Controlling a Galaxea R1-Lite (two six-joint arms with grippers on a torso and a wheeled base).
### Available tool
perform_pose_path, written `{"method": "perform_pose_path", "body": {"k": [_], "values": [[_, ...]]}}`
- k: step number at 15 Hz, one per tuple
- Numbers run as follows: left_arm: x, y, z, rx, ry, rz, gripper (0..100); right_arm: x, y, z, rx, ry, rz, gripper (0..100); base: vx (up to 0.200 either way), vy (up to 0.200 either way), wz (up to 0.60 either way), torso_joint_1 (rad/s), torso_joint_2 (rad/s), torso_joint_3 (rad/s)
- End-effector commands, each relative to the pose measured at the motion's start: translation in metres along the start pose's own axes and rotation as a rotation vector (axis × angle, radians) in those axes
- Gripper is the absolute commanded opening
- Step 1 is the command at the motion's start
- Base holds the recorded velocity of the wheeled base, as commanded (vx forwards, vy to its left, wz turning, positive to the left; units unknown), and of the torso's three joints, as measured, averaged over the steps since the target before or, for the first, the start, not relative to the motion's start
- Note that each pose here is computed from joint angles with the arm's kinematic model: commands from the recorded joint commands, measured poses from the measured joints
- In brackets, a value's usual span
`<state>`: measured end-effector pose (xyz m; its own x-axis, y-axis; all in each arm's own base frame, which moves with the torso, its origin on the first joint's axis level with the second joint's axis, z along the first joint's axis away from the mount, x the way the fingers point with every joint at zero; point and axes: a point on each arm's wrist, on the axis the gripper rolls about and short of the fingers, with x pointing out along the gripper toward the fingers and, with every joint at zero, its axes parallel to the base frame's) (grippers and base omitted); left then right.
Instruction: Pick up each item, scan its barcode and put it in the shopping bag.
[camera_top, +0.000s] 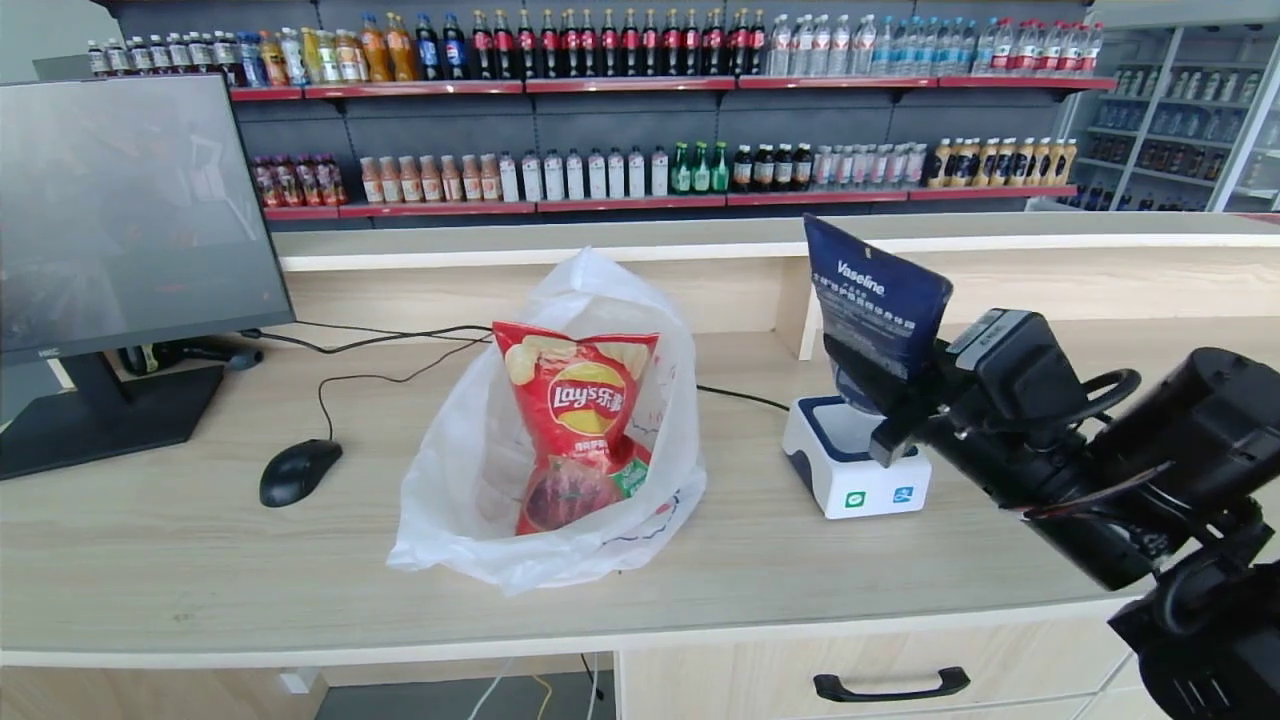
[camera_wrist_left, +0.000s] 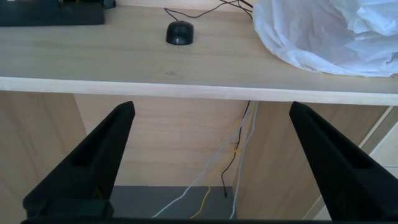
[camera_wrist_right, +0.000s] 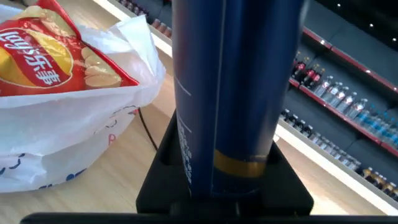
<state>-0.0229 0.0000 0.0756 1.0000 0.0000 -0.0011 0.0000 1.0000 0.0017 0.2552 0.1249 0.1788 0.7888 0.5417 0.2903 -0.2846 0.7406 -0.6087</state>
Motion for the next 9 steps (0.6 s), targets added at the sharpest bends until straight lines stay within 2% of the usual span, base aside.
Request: {"method": "perform_pose_path", "body": {"k": [1,2,4,6,7,9], "values": [[0.000,0.000,0.000,0.000,-0.001,0.000,100,-0.001,-0.010,-0.024,-0.085,0.025,0.037,0,0.000,0.000,0.00,0.000,0.00,0.000],[0.000,0.000,0.000,0.000,0.000,0.000,100,-0.002,-0.021,-0.033,-0.156,0.001,0.069,0,0.000,0.000,0.00,0.000,0.00,0.000],[0.000,0.000,0.000,0.000,-0.001,0.000,100,0.006,-0.026,-0.049,-0.210,-0.049,0.139,0,0.000,0.000,0.00,0.000,0.00,0.000],[0.000,0.000,0.000,0.000,0.000,0.000,100,0.002,-0.041,-0.064,-0.312,-0.103,0.202,0,0.000,0.000,0.00,0.000,0.00,0.000],[0.000,0.000,0.000,0.000,0.000,0.000,100,-0.001,-0.044,-0.069,-0.323,-0.094,0.212,0,0.000,0.000,0.00,0.000,0.00,0.000],[0.000,0.000,0.000,0.000,-0.001,0.000,100,-0.006,-0.047,-0.080,-0.369,-0.142,0.284,0,0.000,0.000,0.00,0.000,0.00,0.000]]}}
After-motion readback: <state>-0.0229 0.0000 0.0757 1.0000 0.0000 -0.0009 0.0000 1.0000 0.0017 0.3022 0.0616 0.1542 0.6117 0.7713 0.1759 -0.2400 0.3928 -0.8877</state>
